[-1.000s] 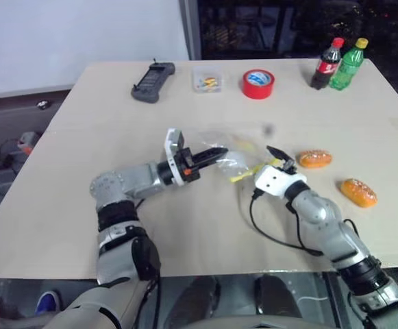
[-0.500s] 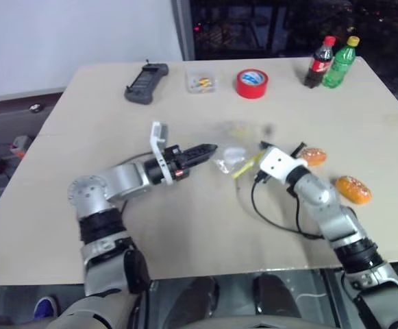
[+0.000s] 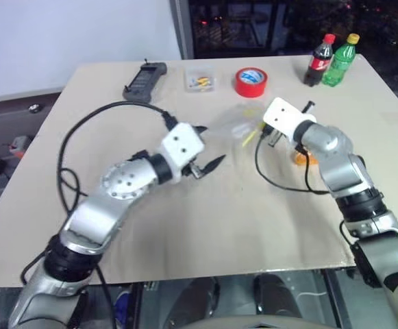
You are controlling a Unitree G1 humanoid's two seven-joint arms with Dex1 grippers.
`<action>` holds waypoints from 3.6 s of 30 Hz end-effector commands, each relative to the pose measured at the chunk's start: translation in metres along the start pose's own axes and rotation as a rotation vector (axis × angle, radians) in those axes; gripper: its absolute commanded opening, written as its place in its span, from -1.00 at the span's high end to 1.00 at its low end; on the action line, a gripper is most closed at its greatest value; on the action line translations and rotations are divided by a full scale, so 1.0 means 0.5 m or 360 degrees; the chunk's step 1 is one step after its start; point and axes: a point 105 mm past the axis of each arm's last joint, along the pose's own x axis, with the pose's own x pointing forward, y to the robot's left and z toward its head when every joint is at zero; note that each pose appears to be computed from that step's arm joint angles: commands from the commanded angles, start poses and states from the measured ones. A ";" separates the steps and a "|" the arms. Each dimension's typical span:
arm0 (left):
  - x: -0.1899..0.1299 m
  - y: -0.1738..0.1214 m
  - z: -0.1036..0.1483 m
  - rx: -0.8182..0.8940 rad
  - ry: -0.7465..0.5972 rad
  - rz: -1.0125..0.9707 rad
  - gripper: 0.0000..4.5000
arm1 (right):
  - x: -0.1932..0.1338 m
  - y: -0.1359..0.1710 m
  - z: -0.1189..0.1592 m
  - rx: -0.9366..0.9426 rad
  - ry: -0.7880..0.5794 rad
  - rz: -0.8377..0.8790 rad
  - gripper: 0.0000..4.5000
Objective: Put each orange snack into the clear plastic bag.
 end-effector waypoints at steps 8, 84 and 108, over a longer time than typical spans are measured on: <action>0.050 -0.015 0.033 0.0283 -0.0022 0.0122 -0.75 | 0.009 0.005 0.035 -0.0046 -0.0004 0.0017 1.00; -0.024 0.023 -0.088 -0.0032 -0.0441 -0.0271 1.00 | -0.128 0.131 0.131 0.1501 -0.0296 0.0409 0.94; -0.049 -0.027 -0.095 0.0022 -0.0478 -0.0515 1.00 | -0.046 0.200 0.108 0.2354 -0.0225 0.0551 0.94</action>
